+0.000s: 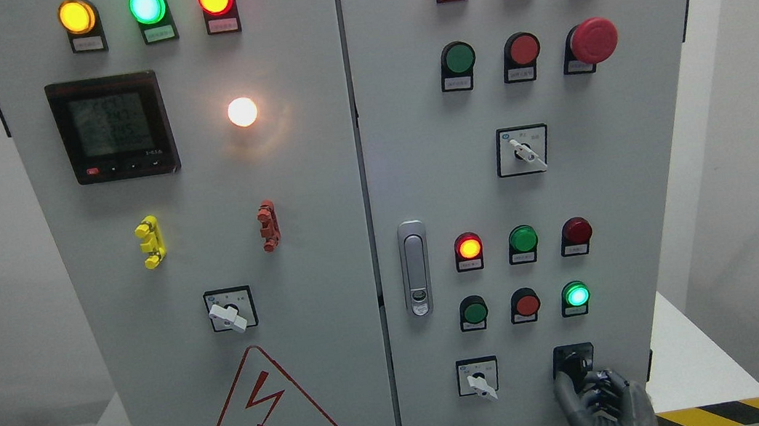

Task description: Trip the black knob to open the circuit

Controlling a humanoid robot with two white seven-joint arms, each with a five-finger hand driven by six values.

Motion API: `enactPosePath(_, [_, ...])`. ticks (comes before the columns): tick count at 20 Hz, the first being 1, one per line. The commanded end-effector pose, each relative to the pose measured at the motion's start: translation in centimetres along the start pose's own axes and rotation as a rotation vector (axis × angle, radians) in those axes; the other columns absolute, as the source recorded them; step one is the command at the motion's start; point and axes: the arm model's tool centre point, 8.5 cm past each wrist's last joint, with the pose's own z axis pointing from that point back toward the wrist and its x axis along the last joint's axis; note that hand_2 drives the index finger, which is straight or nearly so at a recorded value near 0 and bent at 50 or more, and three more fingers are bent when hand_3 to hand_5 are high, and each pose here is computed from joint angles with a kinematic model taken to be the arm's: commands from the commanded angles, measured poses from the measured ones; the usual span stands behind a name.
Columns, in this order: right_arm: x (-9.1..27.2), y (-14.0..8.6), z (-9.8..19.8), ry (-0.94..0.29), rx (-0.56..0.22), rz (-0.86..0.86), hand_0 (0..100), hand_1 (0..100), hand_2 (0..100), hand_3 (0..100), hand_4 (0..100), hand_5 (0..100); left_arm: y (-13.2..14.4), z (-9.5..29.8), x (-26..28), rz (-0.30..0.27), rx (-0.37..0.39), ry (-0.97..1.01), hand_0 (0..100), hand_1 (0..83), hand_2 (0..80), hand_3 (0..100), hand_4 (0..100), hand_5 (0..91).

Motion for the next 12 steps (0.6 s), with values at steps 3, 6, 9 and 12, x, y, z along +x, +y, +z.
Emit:
enactPosePath(3, [0.03,-0.25,-0.06,-0.002,-0.008,-0.002,41,71,57,84,86,97,-0.01,0.0,-0.01,-0.03,-0.004,-0.001,12,38.9,0.0,0,0,0.0])
enactPosePath(6, [0.01,-0.41,-0.1,-0.001,-0.013,-0.003,41,71,57,84,86,97,-0.01,0.0,-0.01,-0.03,-0.004,-0.001,12,38.9,0.0,0,0,0.0])
enactPosePath(9, [0.05,-0.66,-0.2,-0.002,-0.019,-0.004,41,71,57,84,86,97,-0.01,-0.01,0.05,-0.03,-0.004,-0.003,12,38.9,0.0,0,0,0.0])
enactPosePath(12, [0.05,-0.66,-0.2,-0.002,-0.019,-0.004,41,71,57,84,86,97,-0.01,-0.01,0.05,-0.03,-0.004,-0.003,12,38.9,0.0,0,0,0.0])
